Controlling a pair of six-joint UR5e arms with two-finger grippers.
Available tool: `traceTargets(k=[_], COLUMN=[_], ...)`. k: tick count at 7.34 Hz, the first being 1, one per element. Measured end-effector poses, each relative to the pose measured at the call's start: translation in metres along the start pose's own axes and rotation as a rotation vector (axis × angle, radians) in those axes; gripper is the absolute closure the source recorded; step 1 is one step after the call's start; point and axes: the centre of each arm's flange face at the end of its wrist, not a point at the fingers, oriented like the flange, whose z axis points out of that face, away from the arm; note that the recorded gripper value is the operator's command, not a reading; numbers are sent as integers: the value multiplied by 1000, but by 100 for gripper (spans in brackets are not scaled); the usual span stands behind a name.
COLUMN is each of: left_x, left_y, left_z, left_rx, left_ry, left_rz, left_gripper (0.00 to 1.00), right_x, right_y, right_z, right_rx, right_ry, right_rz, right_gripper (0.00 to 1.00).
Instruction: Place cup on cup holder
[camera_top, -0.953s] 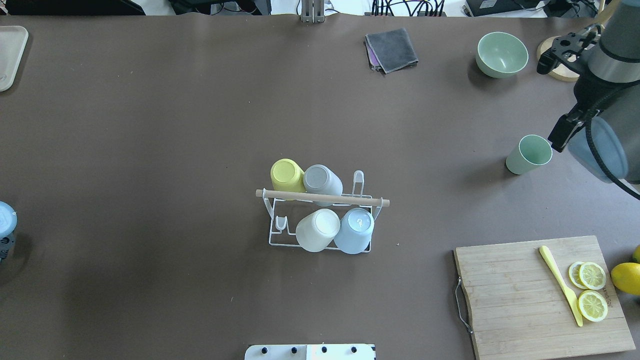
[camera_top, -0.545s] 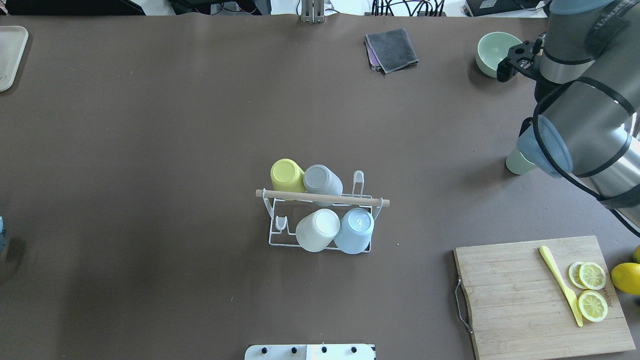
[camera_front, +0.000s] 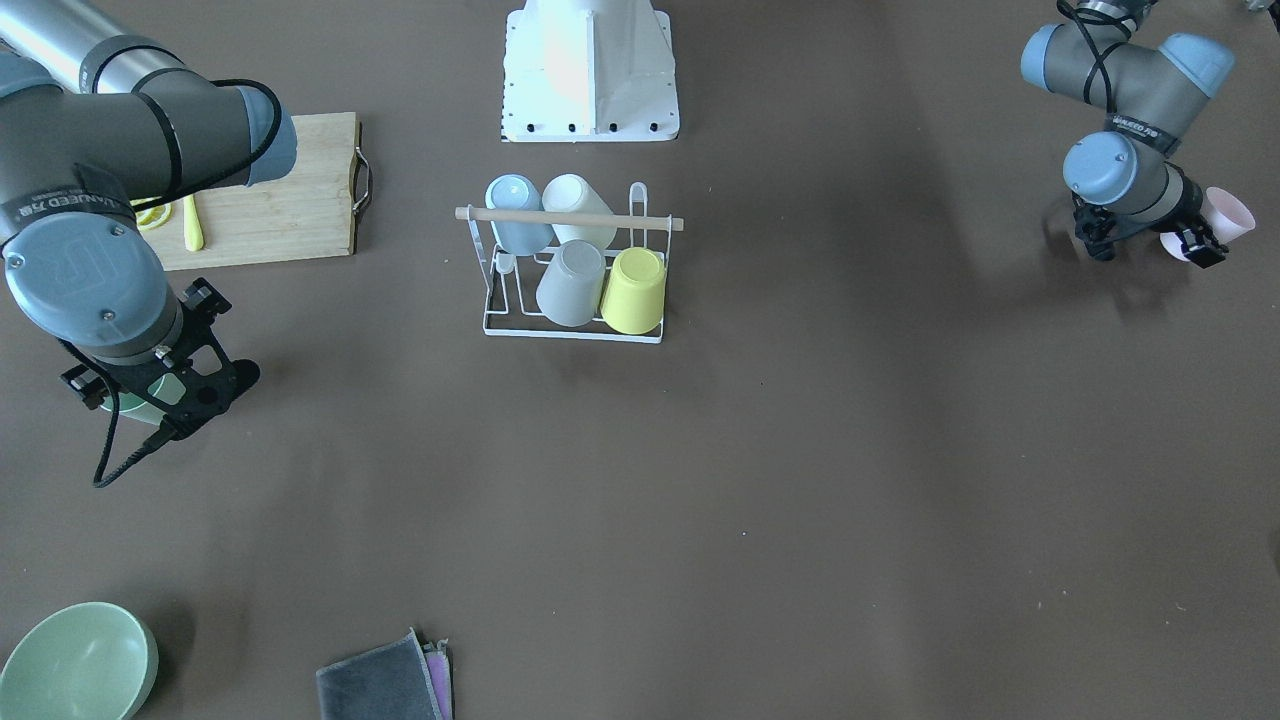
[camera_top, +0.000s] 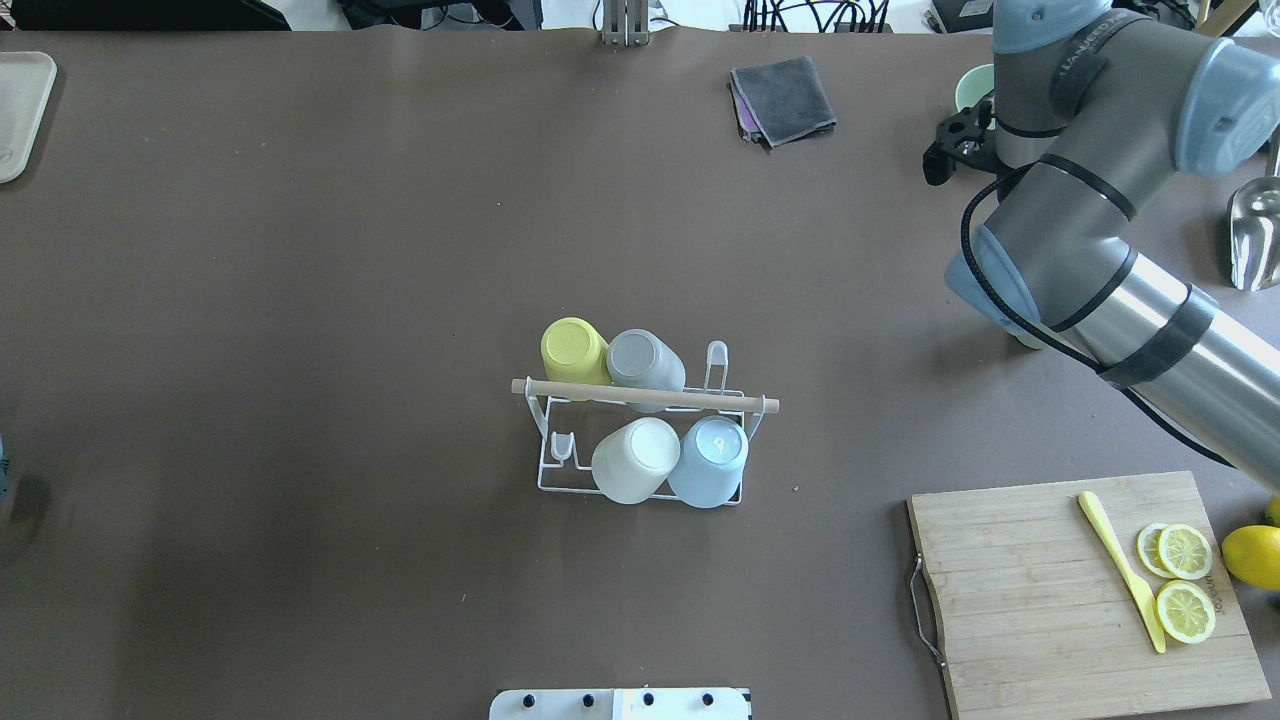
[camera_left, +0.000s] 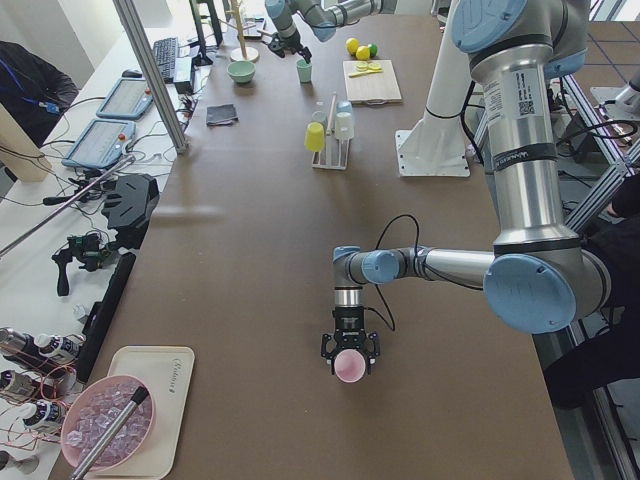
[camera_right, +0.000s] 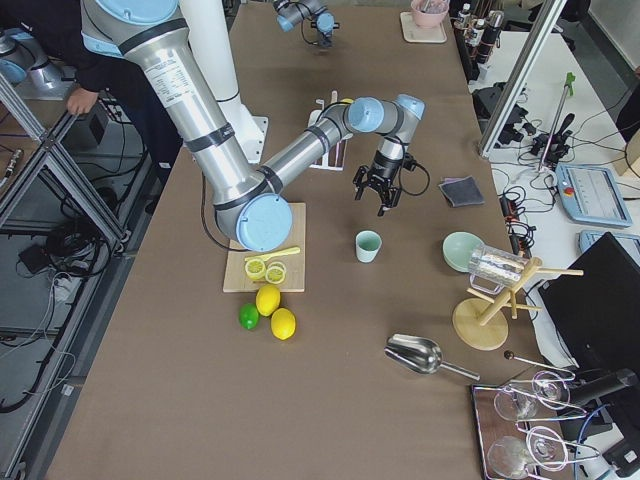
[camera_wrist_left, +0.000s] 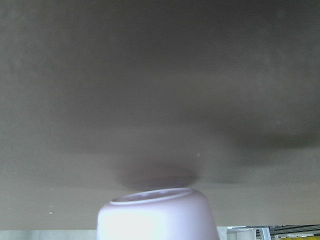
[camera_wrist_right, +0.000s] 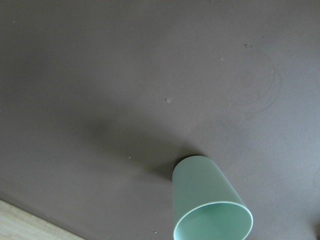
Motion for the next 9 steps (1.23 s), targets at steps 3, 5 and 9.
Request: traceTargets(k=[3, 5, 9], left_x=[0, -1, 1], left_y=[0, 0, 0], left_z=[1, 1, 12], left_rx=[8, 9, 35], left_ry=[-5, -6, -23], left_rz=[-2, -3, -4], left_gripper=[2, 2, 45], right_x=[-6, -6, -8], right_y=[-36, -63, -99], right_z=[16, 27, 54], right_rx=[-67, -139, -301], right_ry=[51, 80, 110], right_rz=[-82, -181, -306], right_gripper=[0, 0, 0])
